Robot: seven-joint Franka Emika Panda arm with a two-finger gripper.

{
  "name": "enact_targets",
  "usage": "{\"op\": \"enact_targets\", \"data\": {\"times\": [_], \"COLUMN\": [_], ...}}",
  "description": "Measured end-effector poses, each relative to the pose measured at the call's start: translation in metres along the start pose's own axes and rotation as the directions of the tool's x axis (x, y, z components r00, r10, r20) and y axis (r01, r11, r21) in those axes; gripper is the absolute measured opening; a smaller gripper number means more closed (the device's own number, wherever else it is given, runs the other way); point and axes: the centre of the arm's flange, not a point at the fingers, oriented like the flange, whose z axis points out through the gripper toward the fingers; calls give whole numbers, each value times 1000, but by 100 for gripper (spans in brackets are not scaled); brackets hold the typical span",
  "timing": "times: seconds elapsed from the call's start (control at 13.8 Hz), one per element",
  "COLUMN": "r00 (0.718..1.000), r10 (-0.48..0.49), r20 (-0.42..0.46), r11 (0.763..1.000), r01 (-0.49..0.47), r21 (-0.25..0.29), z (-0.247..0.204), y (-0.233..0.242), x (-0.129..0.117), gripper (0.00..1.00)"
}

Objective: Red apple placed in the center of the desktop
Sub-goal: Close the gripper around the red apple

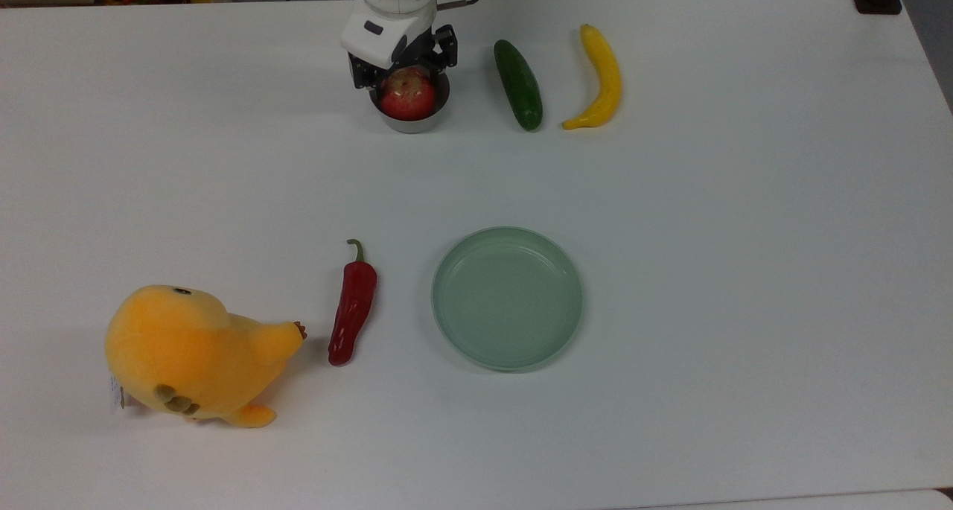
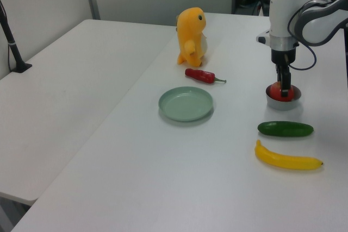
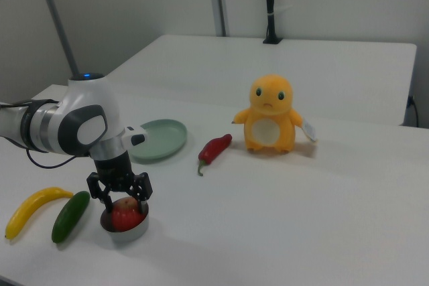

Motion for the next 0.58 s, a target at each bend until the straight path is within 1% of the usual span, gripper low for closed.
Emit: {"op": "enact_targets", "data": {"times": [0.15,0.22,0.36,0.58], "r00": [1000,1000,1000,1000], "r10": [0,0,0,0], "r20": [-1,-3,-4,1], "r11": [1000,1000,1000,1000], "r01": [0,0,0,0], "r21": [0,-1,-1,0], "z": [0,-1,-2,-3], "y": [0,0,0,0], "x": [0,1,1,0], "gripper": [85,78,75,75]}}
